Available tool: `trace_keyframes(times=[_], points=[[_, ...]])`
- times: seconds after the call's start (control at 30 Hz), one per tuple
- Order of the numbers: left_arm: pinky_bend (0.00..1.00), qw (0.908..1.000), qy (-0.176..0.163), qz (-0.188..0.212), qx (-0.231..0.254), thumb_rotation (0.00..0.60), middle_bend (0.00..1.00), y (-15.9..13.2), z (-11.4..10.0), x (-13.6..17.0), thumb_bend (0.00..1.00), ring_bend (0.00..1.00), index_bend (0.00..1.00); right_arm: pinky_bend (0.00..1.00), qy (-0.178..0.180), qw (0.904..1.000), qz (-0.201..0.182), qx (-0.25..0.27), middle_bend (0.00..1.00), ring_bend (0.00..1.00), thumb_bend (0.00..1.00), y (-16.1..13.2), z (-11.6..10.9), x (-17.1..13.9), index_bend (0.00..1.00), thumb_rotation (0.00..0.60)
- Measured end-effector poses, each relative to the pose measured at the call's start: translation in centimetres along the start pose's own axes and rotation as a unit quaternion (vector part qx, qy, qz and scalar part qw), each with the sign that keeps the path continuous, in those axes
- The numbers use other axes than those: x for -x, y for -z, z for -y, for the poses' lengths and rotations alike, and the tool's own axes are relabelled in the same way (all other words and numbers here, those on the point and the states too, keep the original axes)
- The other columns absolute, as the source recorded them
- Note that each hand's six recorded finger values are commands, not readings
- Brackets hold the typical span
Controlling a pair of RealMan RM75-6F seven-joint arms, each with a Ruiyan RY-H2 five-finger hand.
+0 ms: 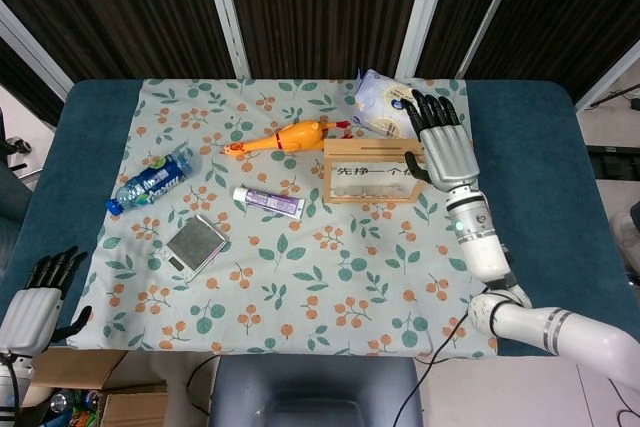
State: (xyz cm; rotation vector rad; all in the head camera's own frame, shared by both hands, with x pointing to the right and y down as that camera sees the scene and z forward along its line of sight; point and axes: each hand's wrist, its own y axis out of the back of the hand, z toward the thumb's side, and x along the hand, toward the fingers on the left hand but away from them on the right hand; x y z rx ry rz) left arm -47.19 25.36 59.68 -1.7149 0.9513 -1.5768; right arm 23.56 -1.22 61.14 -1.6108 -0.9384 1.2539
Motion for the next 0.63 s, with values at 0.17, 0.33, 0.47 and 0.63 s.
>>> trace_keyframes(times=[0.17,0.33,0.47,0.63], points=[[0.00,1.0000,-0.006,0.000,-0.004,0.600,0.00,0.0,-0.3,0.3,0.35,0.00,0.00,0.00,0.018,0.9984,0.041,-0.034,0.00,0.00,0.50,5.2,-0.2,-6.4,0.00,0.600],[0.00,0.9999,-0.013,0.003,-0.009,0.600,0.00,-0.3,-0.8,0.4,0.36,0.00,0.00,0.00,0.023,0.9895,0.124,-0.072,0.00,0.00,0.48,12.5,0.9,-18.0,0.00,0.600],[0.00,0.9997,-0.018,0.005,-0.015,0.600,0.00,-0.5,-1.2,0.5,0.36,0.00,0.00,0.00,-0.001,0.9823,0.174,-0.071,0.00,0.00,0.48,15.3,2.2,-25.6,0.00,0.600],[0.00,0.9995,-0.027,0.004,-0.017,0.600,0.00,-0.6,-1.4,0.6,0.36,0.00,0.00,0.00,-0.013,0.9785,0.198,-0.056,0.00,0.00,0.48,16.3,3.7,-29.1,0.00,0.600]])
